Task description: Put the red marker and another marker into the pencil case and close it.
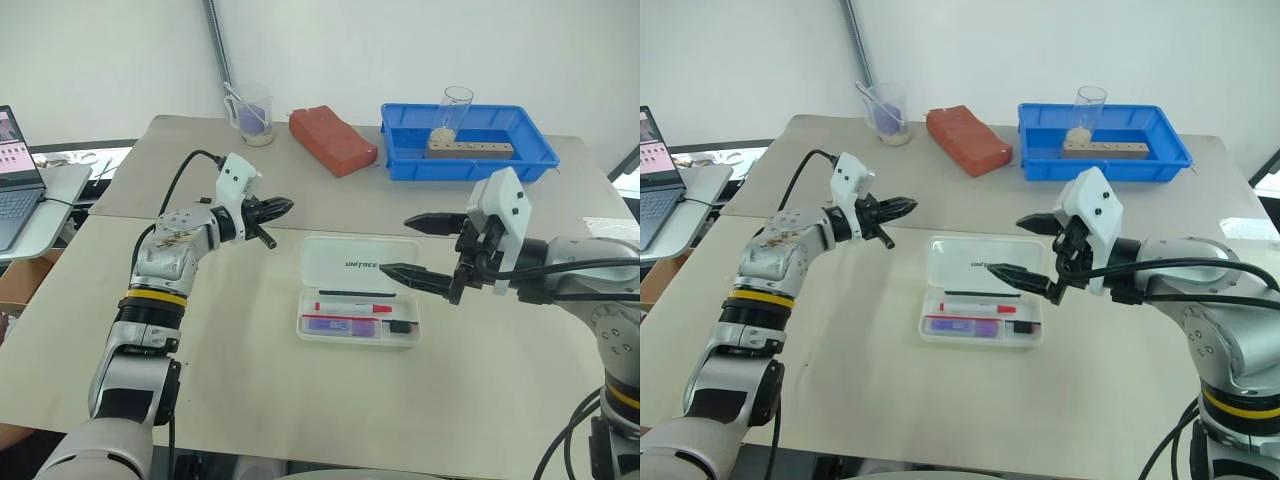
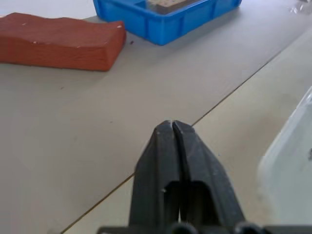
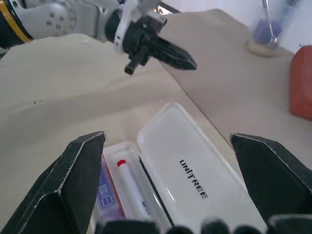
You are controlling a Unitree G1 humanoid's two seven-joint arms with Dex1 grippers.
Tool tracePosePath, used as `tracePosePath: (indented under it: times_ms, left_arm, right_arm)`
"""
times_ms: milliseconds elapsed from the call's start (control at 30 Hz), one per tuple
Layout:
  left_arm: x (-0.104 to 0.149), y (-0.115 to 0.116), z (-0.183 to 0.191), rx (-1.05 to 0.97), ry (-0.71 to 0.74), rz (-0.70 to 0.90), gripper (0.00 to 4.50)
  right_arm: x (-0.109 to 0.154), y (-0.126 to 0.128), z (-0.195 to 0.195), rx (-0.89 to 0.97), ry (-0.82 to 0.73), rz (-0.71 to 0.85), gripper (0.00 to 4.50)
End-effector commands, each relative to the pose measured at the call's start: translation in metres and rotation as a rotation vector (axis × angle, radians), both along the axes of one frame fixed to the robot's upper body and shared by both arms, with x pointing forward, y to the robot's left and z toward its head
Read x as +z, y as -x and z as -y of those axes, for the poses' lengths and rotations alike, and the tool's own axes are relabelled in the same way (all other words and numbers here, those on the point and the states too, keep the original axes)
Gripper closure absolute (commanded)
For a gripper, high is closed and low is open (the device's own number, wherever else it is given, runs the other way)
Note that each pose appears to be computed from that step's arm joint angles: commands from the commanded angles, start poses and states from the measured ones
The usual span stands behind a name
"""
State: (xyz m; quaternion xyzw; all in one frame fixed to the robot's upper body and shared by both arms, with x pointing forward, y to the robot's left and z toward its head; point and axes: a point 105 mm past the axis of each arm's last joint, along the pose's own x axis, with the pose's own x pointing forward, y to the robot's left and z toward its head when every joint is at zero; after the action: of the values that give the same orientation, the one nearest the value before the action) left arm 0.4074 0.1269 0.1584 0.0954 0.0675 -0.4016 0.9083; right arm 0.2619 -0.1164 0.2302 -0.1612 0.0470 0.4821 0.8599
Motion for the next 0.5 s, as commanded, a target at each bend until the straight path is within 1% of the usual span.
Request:
tracePosePath:
  times_ms: [33, 100, 200, 300, 367, 400, 500]
  left_arm:
    - [-0.002, 0.002, 0.013, -0.095, -0.071, 0.006, 4.41]
    - [-0.013, 0.011, 0.020, -0.175, -0.096, -0.045, 4.41]
    - [-0.018, 0.020, 0.028, -0.257, -0.100, -0.094, 4.41]
    - [-0.012, 0.025, 0.034, -0.299, -0.075, -0.090, 4.41]
    - [-0.006, 0.031, 0.037, -0.351, -0.060, -0.089, 4.41]
    - [-0.004, 0.036, 0.037, -0.379, -0.061, -0.088, 4.41]
    - [-0.004, 0.063, 0.038, -0.525, -0.085, -0.097, 4.41]
  right_arm:
    - [0.016, 0.007, -0.007, 0.011, -0.021, 0.055, 0.00]
    - [0.021, 0.009, -0.011, 0.018, -0.032, 0.066, 0.00]
    - [0.025, 0.010, -0.015, 0.023, -0.041, 0.071, 0.00]
    - [0.026, 0.011, -0.016, 0.021, -0.043, 0.069, 0.00]
    - [0.024, 0.010, -0.014, 0.015, -0.037, 0.061, 0.00]
    - [0.023, 0.010, -0.012, 0.013, -0.030, 0.056, 0.00]
    - [0.019, 0.008, -0.006, 0.010, -0.009, 0.038, 0.00]
